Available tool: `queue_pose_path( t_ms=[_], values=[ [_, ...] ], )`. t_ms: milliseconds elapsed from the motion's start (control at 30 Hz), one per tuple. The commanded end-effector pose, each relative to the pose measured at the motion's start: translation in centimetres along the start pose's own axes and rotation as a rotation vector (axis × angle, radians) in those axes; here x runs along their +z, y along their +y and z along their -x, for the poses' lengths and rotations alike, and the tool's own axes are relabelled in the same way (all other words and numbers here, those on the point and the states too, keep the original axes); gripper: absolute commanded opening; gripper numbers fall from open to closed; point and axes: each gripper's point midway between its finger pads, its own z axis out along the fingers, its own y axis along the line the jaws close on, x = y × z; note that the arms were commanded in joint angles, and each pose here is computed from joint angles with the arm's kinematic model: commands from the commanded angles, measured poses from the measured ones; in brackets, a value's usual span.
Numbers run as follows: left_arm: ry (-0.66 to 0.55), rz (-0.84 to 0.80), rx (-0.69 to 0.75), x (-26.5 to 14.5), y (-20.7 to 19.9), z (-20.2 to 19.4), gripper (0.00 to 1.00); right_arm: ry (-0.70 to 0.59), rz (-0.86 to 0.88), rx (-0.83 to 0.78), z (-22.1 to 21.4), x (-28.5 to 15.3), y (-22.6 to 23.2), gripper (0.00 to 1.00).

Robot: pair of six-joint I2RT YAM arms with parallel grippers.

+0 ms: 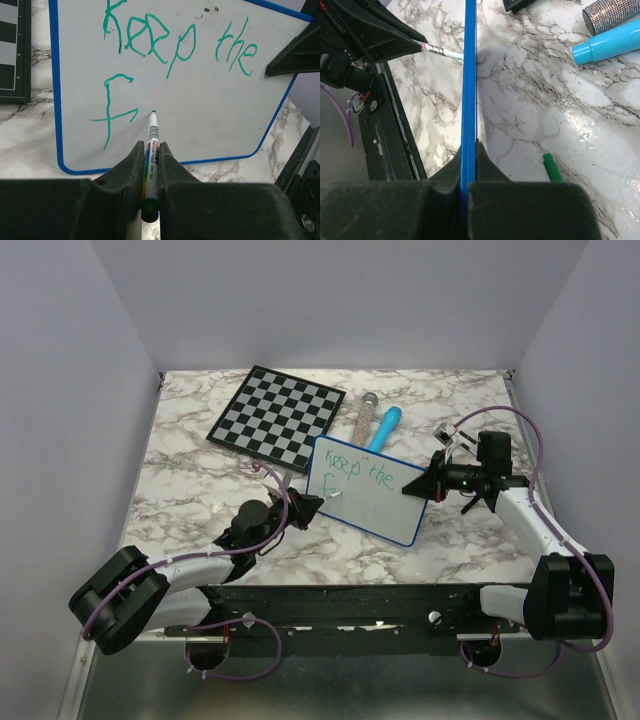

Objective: Write a sentence on the whiteboard

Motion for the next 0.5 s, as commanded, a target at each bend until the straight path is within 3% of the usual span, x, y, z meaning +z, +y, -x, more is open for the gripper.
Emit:
queue_pose_path(
  t_ms=[0, 467],
  values=[
    [-0.032, 0.053, 0.015, 0.1, 1.1, 1.0, 0.00, -0.028, 0.047, -0.055, 1.5, -0.1, 1.2, 0.01],
    [0.021, 0.068, 0.005, -0.7, 1.9, -0.2, 0.00, -0.030, 0.047, -0.057, 1.6, -0.2, 1.2, 0.01]
  ],
)
